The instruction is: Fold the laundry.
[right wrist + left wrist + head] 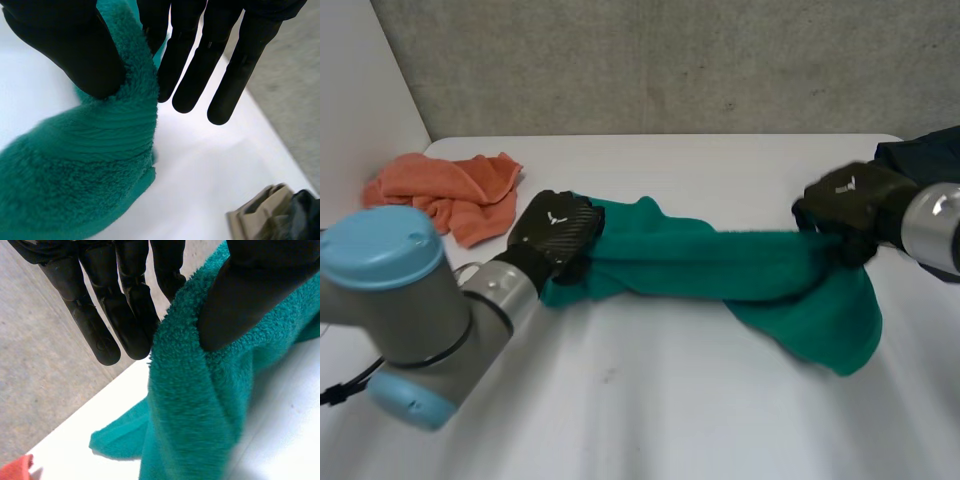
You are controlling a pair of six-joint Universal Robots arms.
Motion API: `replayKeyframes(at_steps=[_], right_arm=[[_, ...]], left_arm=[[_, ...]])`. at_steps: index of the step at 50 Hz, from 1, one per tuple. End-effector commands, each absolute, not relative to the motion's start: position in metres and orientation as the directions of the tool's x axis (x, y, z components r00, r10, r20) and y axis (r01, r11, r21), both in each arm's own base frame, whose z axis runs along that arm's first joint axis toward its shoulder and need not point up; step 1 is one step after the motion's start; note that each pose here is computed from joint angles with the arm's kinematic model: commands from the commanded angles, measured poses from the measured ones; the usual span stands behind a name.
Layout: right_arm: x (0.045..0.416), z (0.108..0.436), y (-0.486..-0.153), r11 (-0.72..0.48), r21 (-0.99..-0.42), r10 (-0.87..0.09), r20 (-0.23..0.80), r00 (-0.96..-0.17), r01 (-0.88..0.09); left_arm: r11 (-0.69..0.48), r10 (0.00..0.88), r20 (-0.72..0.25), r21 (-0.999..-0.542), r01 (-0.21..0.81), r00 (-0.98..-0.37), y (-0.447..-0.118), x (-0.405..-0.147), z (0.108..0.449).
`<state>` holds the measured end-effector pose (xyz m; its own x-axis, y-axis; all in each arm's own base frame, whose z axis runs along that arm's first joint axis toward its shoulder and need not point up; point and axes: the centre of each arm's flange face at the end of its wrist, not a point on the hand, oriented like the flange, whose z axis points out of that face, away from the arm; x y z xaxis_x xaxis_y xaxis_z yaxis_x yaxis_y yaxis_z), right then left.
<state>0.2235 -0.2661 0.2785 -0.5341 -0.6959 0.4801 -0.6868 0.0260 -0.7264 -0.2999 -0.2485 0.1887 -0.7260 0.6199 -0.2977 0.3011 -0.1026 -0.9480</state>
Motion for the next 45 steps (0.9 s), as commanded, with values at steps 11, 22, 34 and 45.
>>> replayKeyframes(at_steps=[11, 22, 34, 45], right_arm=[[0.273, 0.407, -0.359, -0.757, -0.644, -0.103, 0.282, -0.954, -0.109], [0.282, 0.362, -0.355, -0.676, -0.725, -0.171, 0.329, -0.929, -0.132], [0.276, 0.195, -0.327, -0.245, -0.920, -0.441, 0.387, -0.810, -0.306], [0.268, 0.153, -0.309, -0.156, -0.893, -0.481, 0.441, -0.758, -0.421]], left_arm=[[-0.841, 0.200, -0.362, -0.540, 0.031, -0.910, -0.360, -0.318, 0.400], [-0.756, 0.275, -0.362, -0.654, 0.032, -0.891, -0.341, -0.308, 0.373], [-0.298, 0.491, -0.379, -0.919, 0.257, -0.784, -0.280, -0.286, 0.186], [-0.121, 0.558, -0.420, -0.894, 0.431, -0.716, -0.256, -0.270, 0.133]])
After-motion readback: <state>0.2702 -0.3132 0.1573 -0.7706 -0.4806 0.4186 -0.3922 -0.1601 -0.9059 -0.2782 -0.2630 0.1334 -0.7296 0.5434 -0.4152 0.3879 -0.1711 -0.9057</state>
